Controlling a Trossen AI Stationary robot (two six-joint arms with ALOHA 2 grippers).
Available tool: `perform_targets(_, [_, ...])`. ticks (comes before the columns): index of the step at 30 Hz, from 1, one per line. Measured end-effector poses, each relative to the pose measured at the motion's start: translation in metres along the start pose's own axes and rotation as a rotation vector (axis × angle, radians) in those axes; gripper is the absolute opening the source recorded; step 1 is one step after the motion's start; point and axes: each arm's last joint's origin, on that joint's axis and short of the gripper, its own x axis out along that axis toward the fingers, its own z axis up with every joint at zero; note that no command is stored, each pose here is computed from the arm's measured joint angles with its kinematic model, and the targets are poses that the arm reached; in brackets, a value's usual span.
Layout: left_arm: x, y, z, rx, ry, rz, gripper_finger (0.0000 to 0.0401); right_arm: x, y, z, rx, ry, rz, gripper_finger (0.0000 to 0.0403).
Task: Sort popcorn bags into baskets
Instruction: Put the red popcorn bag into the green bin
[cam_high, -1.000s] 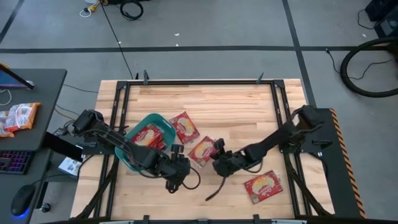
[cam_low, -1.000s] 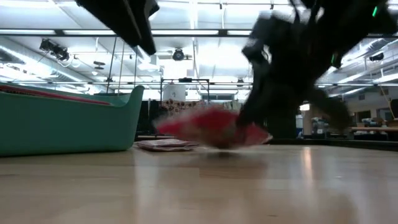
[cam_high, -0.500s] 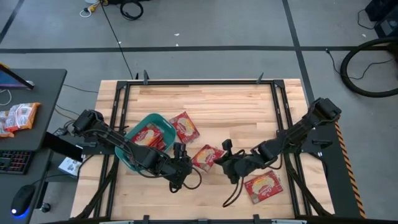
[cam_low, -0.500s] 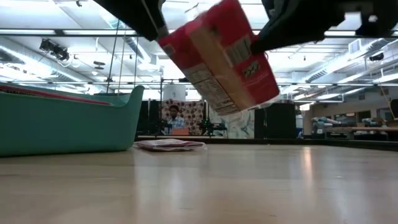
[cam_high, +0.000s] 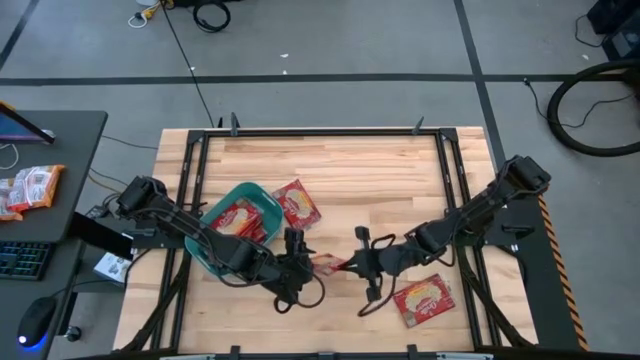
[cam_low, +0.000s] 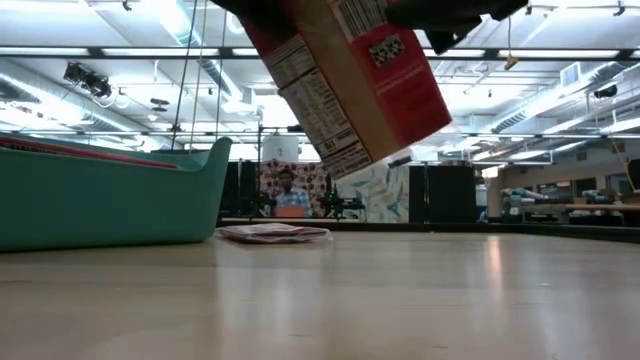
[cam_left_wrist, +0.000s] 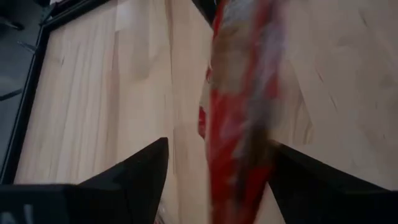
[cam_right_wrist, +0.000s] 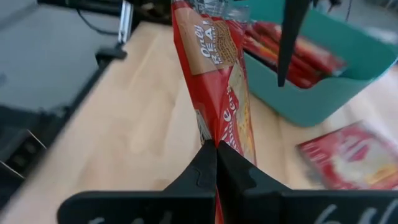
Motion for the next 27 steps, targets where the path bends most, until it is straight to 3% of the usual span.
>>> perform_targets(5, [-0.001,0.001,0.003,-0.007,-0.012,0.005,0.0235,0.003,-0.006,0.004,0.145,-0.022,0.038,0.0003])
perform_targets(11, [-0.001,0.000,0.003,-0.010,-0.009,-0.026,0.0198,0.004,-0.008,0.009,0.211,-0.062,0.106,0.0003])
perform_targets(21, [-0.001,-0.001,0.002,-0.022,-0.006,-0.053,0.0132,0.004,-0.009,0.011,0.233,-0.074,0.103,0.0006])
perform_targets(27, [-0.001,-0.001,0.002,-0.014,-0.001,-0.055,0.0082,0.000,-0.010,0.013,0.236,-0.081,0.105,0.0040])
